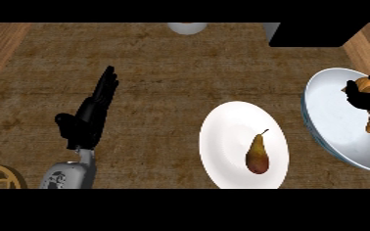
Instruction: Pick the croissant from the plate and place it in the bowl
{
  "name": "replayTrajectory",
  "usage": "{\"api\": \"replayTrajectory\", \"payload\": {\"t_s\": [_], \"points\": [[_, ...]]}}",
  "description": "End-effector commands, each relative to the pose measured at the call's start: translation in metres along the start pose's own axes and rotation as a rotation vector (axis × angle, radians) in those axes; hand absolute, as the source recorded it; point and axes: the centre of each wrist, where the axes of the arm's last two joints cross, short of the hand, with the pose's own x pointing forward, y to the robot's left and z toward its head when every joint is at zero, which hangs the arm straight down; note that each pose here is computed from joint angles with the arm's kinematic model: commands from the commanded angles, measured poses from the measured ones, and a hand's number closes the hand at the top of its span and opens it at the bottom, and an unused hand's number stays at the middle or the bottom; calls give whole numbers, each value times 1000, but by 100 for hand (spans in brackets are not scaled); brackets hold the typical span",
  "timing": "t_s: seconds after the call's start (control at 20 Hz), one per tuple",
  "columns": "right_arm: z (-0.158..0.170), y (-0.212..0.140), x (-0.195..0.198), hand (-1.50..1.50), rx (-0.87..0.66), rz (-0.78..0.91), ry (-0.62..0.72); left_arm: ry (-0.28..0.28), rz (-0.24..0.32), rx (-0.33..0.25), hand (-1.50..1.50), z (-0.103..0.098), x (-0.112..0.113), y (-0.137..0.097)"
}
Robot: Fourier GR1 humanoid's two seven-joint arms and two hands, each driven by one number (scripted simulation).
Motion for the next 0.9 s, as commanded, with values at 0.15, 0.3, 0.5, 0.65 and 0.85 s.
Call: {"api": "replayTrajectory", "payload": {"t_s": [0.15, 0.3, 0.5, 0.65, 0.85], "points": [[-11, 35, -38, -150, 214, -153, 93, -3, -3, -5, 0, -8, 14, 4], [-16, 31, -68, -150, 251, -216, 23, -11, 9, -9, 0, -1, 13, -10], [-20, 18, -82, -150, 179, -371, -39, -2, 6, 8, 0, 4, -4, 7], [-2, 24, -82, -150, 40, -435, -89, 10, 2, 14, 0, 5, 5, 0], [-4, -24, -69, -150, -22, -525, -99, 15, 13, 14, 0, 15, -4, 8]]}}
